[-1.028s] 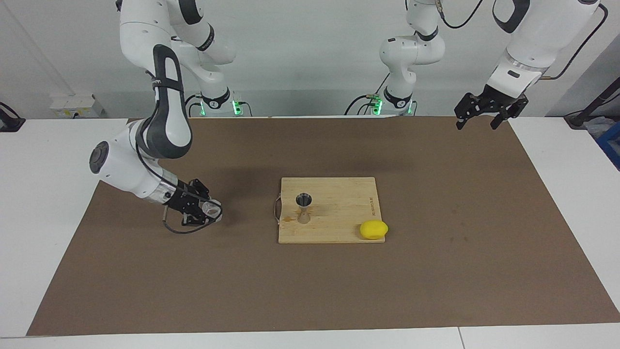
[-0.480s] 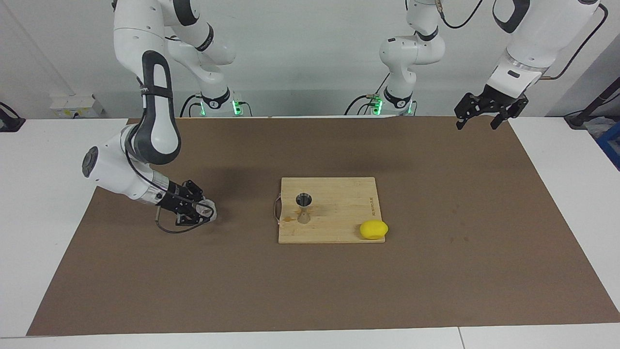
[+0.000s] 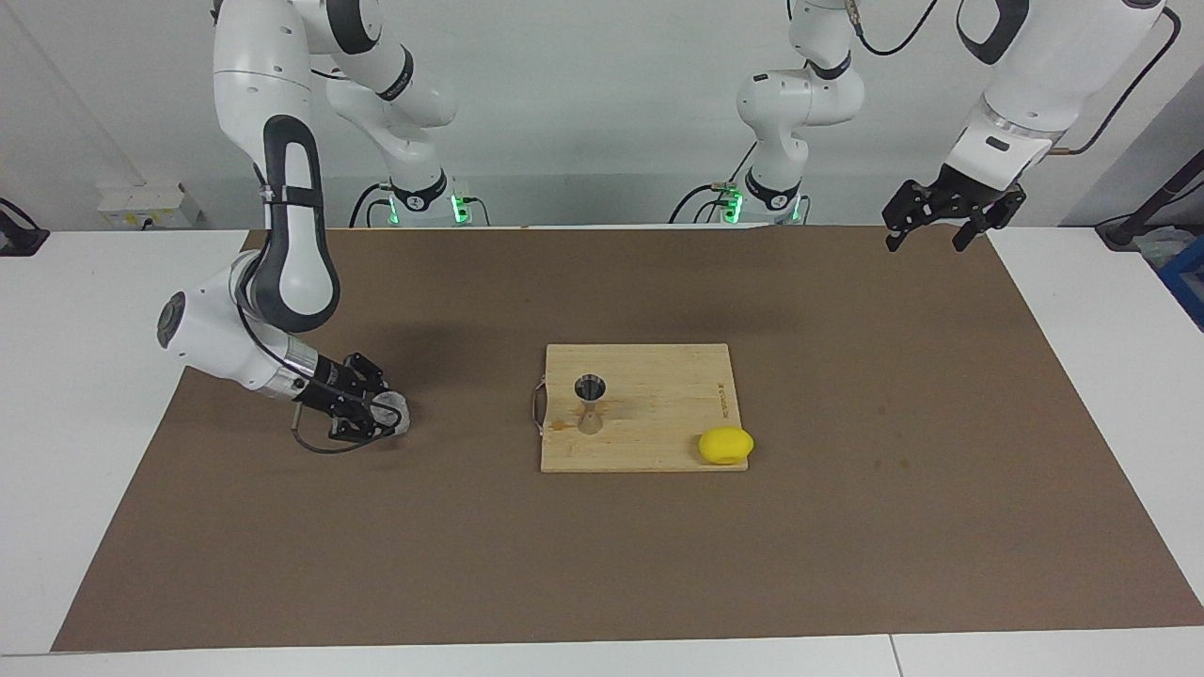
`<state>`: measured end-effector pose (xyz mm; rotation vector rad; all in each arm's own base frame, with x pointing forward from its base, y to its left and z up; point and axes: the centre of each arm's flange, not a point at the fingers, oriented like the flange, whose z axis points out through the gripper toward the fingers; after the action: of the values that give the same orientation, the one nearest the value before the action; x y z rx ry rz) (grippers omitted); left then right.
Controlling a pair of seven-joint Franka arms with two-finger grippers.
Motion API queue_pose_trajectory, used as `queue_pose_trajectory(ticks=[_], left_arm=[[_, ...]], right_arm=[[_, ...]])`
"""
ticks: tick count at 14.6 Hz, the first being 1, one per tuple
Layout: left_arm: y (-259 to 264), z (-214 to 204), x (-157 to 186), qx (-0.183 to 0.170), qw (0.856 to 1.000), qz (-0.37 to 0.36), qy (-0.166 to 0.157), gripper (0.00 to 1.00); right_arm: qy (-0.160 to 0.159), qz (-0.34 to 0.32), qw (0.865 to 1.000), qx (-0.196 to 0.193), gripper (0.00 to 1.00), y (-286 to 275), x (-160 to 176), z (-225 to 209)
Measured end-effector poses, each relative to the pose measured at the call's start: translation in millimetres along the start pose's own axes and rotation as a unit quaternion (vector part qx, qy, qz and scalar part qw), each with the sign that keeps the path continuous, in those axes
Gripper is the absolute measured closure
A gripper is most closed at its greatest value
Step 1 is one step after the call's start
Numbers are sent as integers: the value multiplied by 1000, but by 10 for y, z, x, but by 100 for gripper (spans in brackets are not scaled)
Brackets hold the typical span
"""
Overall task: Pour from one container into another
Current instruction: 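Lower the clear cup back onto the table with the right gripper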
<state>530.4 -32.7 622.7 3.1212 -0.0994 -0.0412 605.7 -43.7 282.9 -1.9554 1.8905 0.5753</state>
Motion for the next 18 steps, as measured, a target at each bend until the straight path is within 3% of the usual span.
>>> queue_pose_trajectory(ticks=[2,6,9,12,15,18], left_arm=[[0,0,0,0,1000,0,0,0],[0,0,0,0,1000,0,0,0],[0,0,0,0,1000,0,0,0],[0,0,0,0,1000,0,0,0],[0,0,0,0,1000,0,0,0],[0,0,0,0,1000,0,0,0]], right_arm=[[2,-15,1000,6,3,-5,-20,-58],[22,-55,998,24,2,-12,-268,-382],[72,-139,988,14,0,6,-662,-586],[112,-283,952,-15,0,42,-1239,-562],[177,-394,900,-59,0,104,-1614,-560],[239,-461,850,-88,0,193,-1857,-800]])
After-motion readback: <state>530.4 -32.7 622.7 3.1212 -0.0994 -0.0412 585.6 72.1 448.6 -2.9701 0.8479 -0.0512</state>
